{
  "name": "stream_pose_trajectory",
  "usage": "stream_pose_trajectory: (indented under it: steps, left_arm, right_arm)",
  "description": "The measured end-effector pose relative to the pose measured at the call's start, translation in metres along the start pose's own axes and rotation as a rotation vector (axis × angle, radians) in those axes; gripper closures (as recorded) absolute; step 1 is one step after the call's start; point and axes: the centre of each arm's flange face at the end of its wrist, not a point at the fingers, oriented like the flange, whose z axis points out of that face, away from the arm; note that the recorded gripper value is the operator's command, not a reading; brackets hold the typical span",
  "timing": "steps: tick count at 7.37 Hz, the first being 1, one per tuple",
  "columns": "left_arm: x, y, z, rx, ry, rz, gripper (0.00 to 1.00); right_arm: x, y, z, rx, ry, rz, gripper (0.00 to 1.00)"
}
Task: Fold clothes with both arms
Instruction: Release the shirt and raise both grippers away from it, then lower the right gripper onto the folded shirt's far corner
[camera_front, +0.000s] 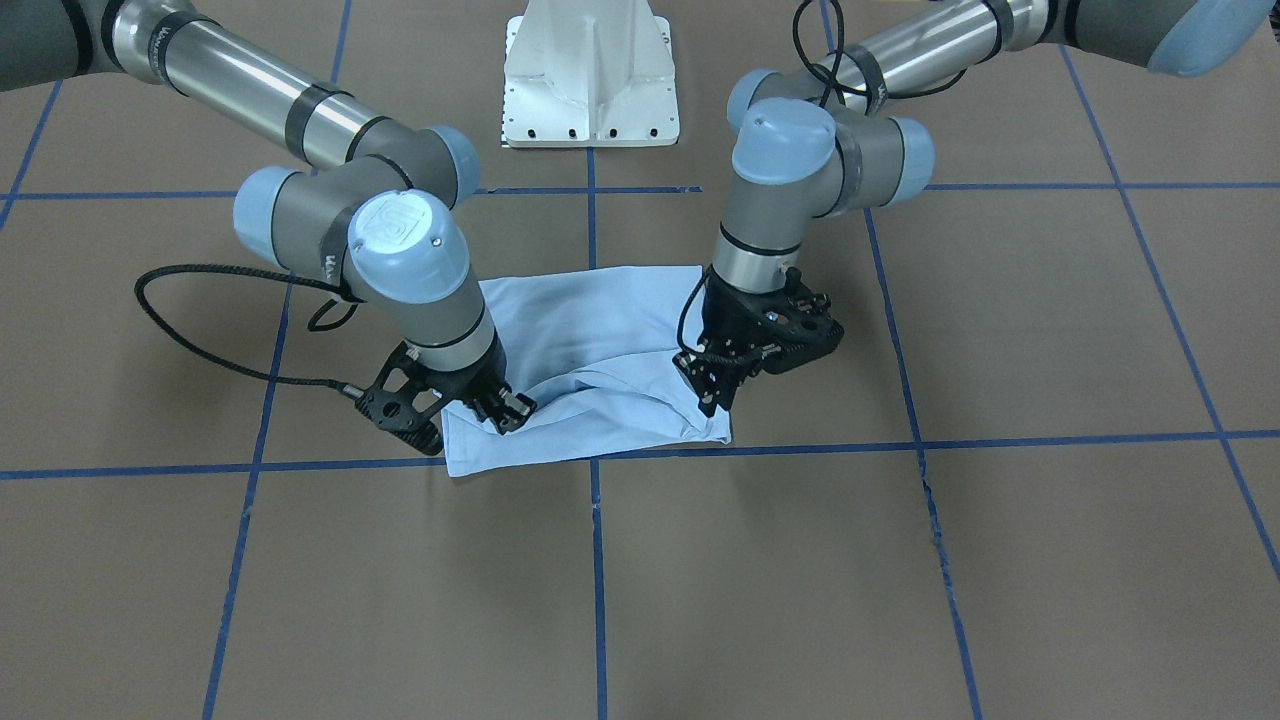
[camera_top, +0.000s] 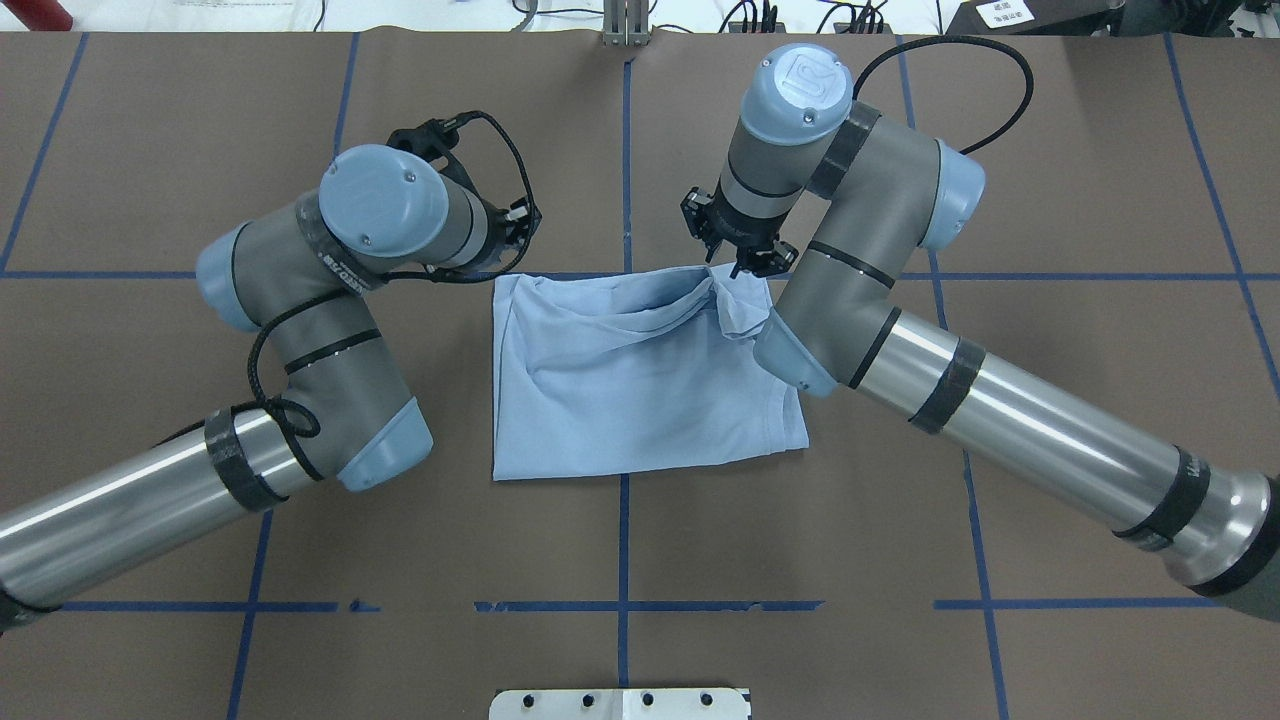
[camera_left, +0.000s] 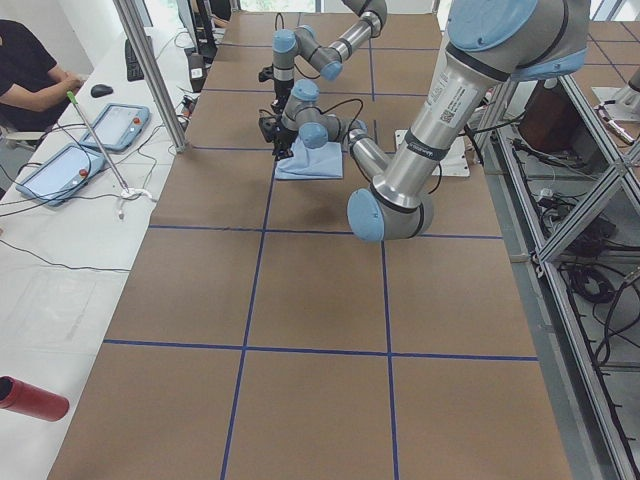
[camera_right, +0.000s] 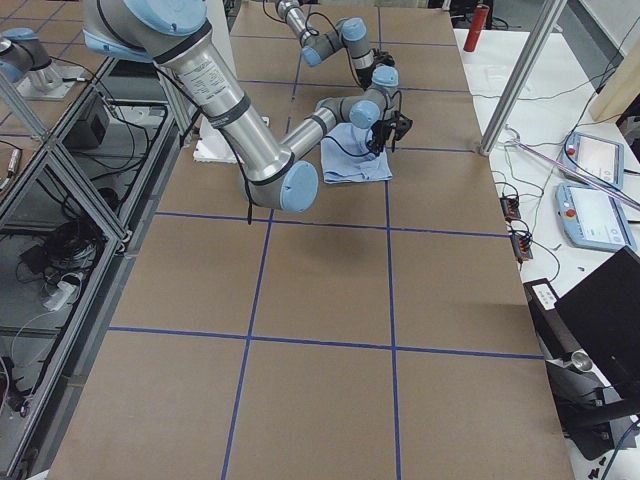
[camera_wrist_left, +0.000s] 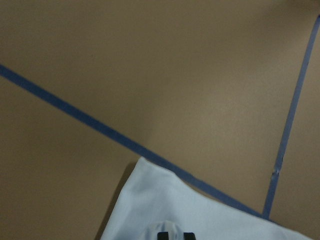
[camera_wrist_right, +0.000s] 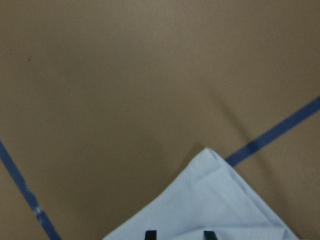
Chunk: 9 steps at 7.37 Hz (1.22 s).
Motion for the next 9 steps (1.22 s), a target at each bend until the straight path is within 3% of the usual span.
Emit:
stream_pose_trajectory:
  steps: [2,4,6,7,9]
  left_arm:
    - [-0.001,-0.032,0.009,0.011,0.004,0.040,0.00]
    - [-0.007,-0.050,-0.007,-0.071,0.019,0.106,0.00]
    - [-0.035,-0.073,-0.031,-0.078,0.036,0.200,0.00]
    - [-0.048,-0.079,-0.042,-0.072,0.045,0.232,0.00]
    - [-0.058,-0.080,-0.062,-0.066,0.072,0.254,0.00]
  right_arm:
    - [0.007,-0.048,-0.012,-0.023,-0.007,-0.056,0.00]
    - [0.012,-0.052,-0.027,-0.067,-0.025,-0.086,0.00]
    - [0.018,-0.013,-0.045,-0.093,-0.012,-0.128,0.00]
    - [0.019,0.016,-0.049,-0.114,0.023,-0.150,0.00]
    - [0.029,0.066,-0.022,-0.115,0.116,-0.251,0.00]
